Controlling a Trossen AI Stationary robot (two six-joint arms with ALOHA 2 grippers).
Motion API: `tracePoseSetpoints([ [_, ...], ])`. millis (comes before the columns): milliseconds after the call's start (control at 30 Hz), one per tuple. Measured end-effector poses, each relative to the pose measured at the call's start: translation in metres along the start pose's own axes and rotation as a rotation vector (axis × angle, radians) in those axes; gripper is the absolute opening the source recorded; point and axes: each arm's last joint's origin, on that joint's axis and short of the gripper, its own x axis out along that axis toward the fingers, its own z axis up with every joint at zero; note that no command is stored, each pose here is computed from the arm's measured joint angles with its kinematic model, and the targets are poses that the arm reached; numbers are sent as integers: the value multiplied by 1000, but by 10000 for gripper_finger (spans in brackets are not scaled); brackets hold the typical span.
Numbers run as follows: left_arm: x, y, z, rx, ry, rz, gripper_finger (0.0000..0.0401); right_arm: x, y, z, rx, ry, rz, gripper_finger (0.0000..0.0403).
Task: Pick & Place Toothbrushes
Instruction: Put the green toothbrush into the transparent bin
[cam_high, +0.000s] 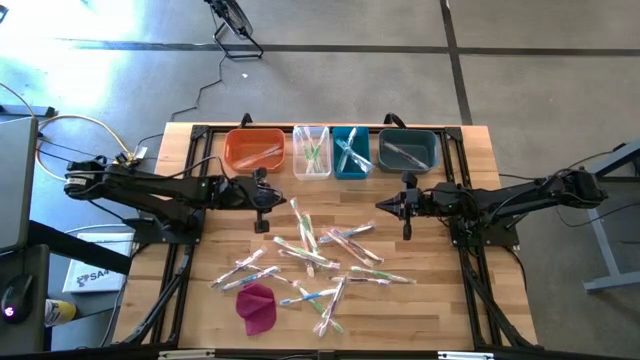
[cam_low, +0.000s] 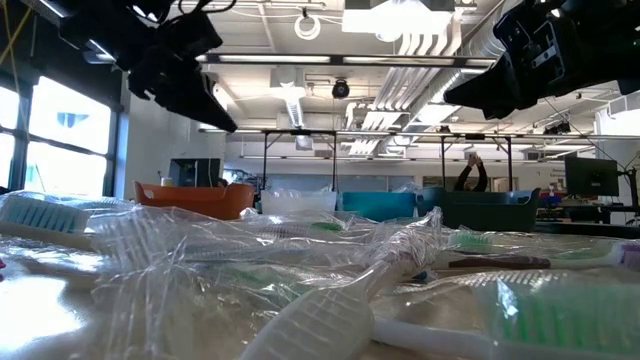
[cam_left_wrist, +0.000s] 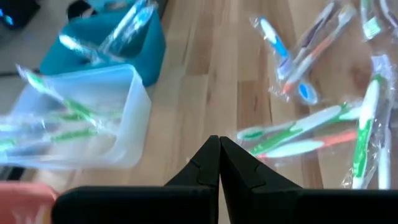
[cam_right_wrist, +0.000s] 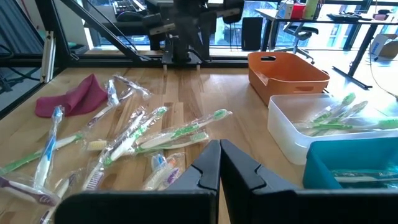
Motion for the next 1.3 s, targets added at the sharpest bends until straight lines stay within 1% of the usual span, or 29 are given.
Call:
tracePoseSetpoints([
  [100, -1, 1, 6, 30, -20, 4, 3, 0, 0, 0, 0, 1, 0, 2],
  [300, -3, 3, 14, 20, -67, 14, 3, 0, 0, 0, -1, 2, 0, 2],
  [400, -3, 2, 16, 13, -93, -30, 3, 0, 0, 0, -1, 2, 0, 2],
  [500, 2, 0, 17, 28, -72, -50, 3, 0, 0, 0, -2, 2, 0, 2],
  [600, 10, -1, 19, 88, -36, -52, 3, 0, 0, 0, -3, 2, 0, 2],
  [767, 25, -4, 22, 262, 41, -65, 3, 0, 0, 0, -3, 3, 0, 2],
  [833, 27, -4, 22, 329, 78, -79, 3, 0, 0, 0, -4, 4, 0, 2],
  [933, 31, -5, 25, 402, 96, -89, 3, 0, 0, -1, -4, 7, 0, 2],
  [1000, 34, -5, 26, 419, 96, -90, 3, 0, 0, -1, -5, 10, 0, 2],
  [1300, 38, -5, 33, 419, 93, -78, 7, 0, 0, -1, -5, 16, 0, 2],
])
